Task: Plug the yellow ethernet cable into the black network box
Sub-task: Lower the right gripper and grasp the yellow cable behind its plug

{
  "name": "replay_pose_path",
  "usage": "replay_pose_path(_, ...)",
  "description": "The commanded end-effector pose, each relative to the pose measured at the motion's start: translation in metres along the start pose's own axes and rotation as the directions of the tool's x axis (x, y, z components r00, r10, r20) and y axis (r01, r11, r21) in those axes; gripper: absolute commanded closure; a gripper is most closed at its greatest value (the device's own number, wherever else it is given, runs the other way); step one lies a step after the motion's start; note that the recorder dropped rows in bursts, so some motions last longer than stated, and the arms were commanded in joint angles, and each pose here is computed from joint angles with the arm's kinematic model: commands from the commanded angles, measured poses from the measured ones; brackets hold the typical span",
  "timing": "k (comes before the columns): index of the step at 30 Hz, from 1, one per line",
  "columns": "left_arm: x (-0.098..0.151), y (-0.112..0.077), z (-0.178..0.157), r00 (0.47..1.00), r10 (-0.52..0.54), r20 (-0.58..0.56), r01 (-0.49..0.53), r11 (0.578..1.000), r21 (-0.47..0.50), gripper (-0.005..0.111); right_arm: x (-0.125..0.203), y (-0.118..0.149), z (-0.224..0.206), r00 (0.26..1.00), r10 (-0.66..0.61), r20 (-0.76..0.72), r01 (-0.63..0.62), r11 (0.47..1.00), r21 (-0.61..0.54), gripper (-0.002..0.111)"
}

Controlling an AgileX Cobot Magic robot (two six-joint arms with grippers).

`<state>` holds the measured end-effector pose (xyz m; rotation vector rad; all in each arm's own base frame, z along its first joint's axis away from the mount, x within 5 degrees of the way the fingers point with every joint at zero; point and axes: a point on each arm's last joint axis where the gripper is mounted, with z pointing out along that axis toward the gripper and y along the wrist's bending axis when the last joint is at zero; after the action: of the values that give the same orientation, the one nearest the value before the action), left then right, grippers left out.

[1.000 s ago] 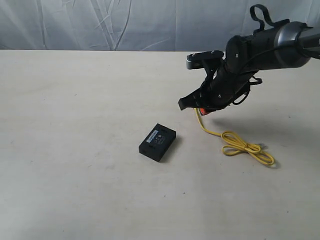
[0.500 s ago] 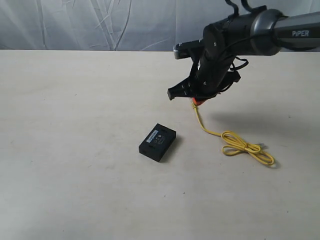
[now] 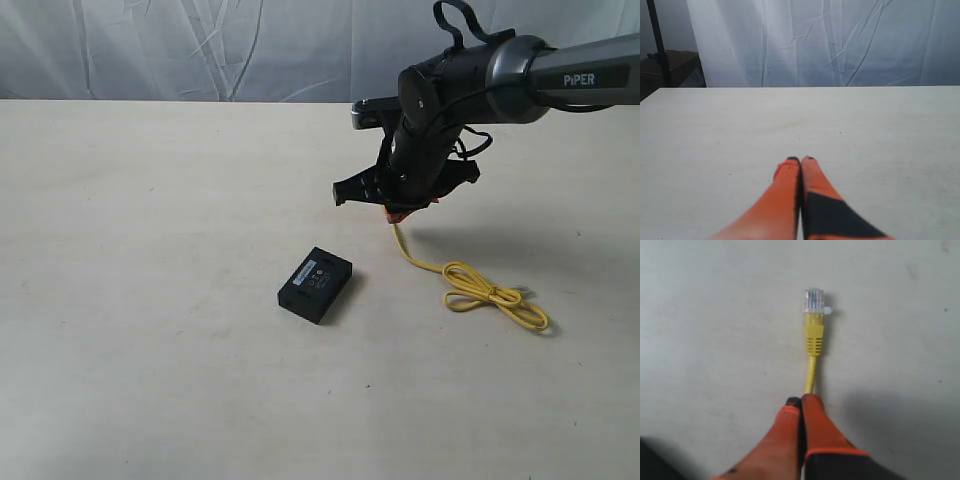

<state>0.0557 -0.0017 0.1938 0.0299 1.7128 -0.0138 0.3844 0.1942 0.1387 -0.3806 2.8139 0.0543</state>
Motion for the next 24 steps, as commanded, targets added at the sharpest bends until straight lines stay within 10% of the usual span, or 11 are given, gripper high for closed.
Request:
replay_pose_path(1,0.002,0.000,0.000,1.000,-0.002,-0.002,0.002,1.000,0.000,0.107,-0.003,-0.001,-0.002,0.999,0.038,0.021,-0.039,0.999,0.003,0.109)
replay_pose_path(8,0.002,0.000,0.000,1.000,-0.002,-0.002,0.002,1.000,0.000,0.107,-0.004,-0.002,-0.002,0.999,0.030,0.034,-0.030,0.999,0.012,0.105)
replay_pose_path(13,0.002,0.000,0.000,1.000,-0.002,-0.002,0.002,1.000,0.000,0.107,-0.004,-0.002,-0.002,0.999,0.036,0.037,-0.036,0.999,0.009,0.066)
replay_pose_path(24,0.002,0.000,0.000,1.000,-0.002,-0.002,0.002,1.000,0.000,0.107,0.004,-0.002,0.026,0.999,0.033,-0.029,-0.032,0.999,0.024,0.070)
